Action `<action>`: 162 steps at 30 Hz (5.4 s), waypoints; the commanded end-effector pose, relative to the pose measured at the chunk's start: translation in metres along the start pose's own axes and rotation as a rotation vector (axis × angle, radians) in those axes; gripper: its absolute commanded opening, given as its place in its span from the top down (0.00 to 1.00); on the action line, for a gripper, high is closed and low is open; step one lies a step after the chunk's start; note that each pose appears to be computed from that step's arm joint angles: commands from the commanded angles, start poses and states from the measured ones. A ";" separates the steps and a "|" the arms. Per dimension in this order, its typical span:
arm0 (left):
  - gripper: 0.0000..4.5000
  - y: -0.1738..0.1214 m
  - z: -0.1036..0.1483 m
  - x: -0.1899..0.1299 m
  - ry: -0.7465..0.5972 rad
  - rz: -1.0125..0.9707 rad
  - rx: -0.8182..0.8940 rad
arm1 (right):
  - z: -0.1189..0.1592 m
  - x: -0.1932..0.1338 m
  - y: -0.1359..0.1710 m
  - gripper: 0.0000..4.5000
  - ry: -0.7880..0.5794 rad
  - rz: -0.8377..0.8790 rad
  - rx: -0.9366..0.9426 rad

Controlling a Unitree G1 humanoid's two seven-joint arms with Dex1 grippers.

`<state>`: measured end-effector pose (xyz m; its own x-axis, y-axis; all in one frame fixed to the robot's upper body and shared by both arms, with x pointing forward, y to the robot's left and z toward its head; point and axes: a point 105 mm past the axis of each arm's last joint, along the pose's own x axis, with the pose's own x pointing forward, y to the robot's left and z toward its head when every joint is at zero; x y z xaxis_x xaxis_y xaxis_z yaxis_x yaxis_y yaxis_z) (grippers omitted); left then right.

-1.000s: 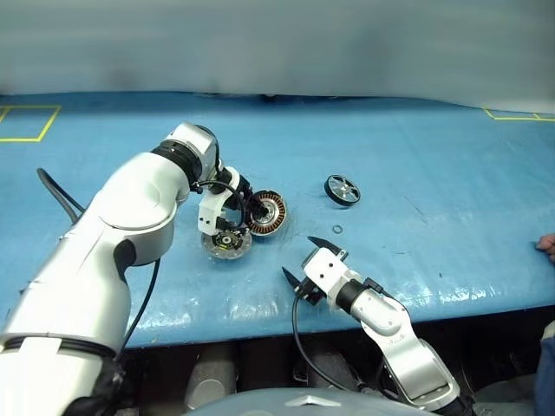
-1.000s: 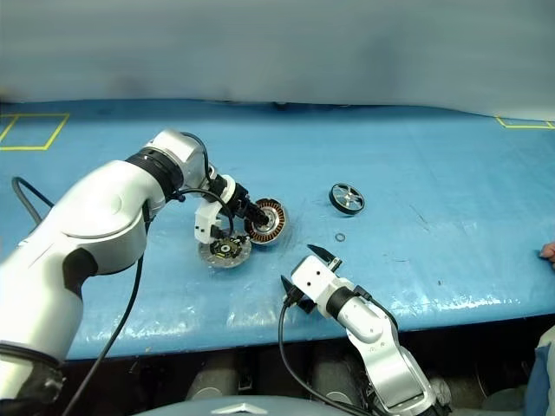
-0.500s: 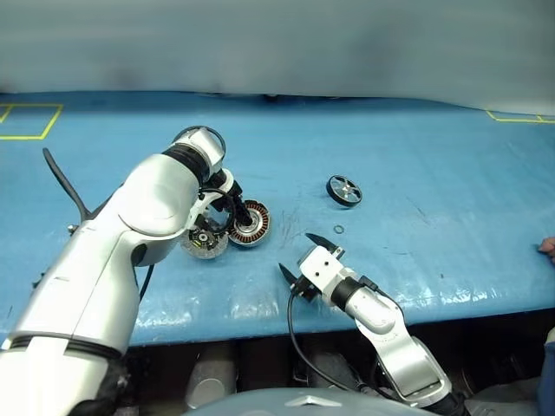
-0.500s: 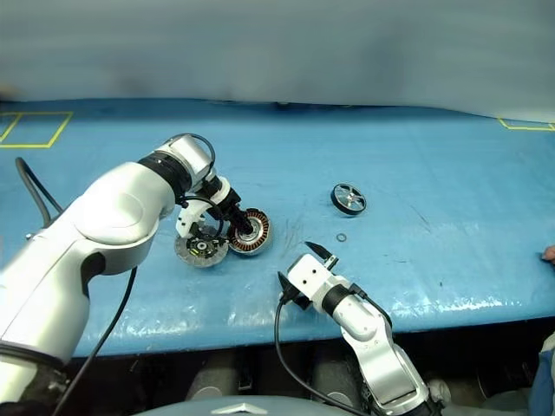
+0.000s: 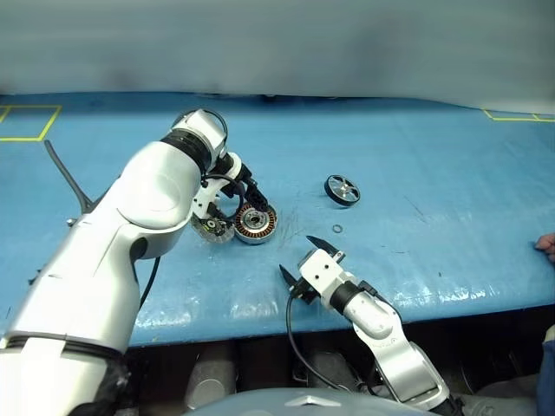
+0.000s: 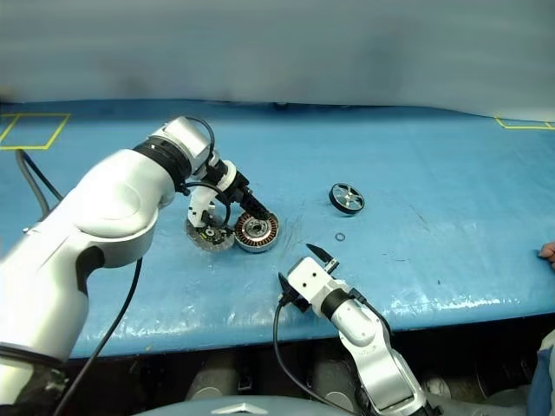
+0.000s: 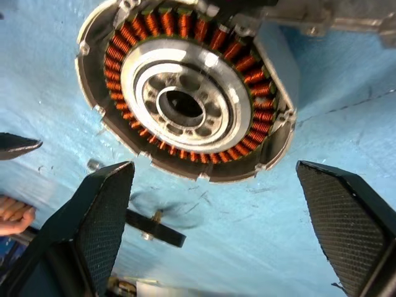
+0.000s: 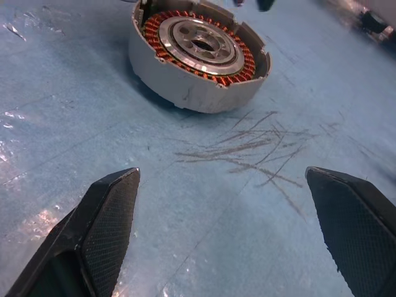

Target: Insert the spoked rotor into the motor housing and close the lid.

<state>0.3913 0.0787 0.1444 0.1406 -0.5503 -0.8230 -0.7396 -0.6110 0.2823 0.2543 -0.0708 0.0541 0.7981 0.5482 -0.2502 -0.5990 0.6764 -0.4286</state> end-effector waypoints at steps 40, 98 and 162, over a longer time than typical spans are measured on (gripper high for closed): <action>0.01 0.003 0.191 -0.100 0.670 1.488 -2.371 | 0.065 0.100 -0.027 0.00 -0.006 0.811 -1.144; 0.00 0.015 0.196 0.006 0.521 1.393 -2.589 | 0.074 0.052 0.018 0.53 0.136 0.436 0.220; 0.00 0.001 0.237 -0.034 0.594 1.266 -2.635 | 0.040 0.018 -0.031 0.10 -0.210 0.212 0.625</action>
<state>0.2291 0.2243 0.0478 0.7852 -0.5900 -0.1882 0.6096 0.7899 0.0670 0.2819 -0.0604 0.0880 0.6534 0.7472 -0.1212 -0.7116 0.6610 0.2383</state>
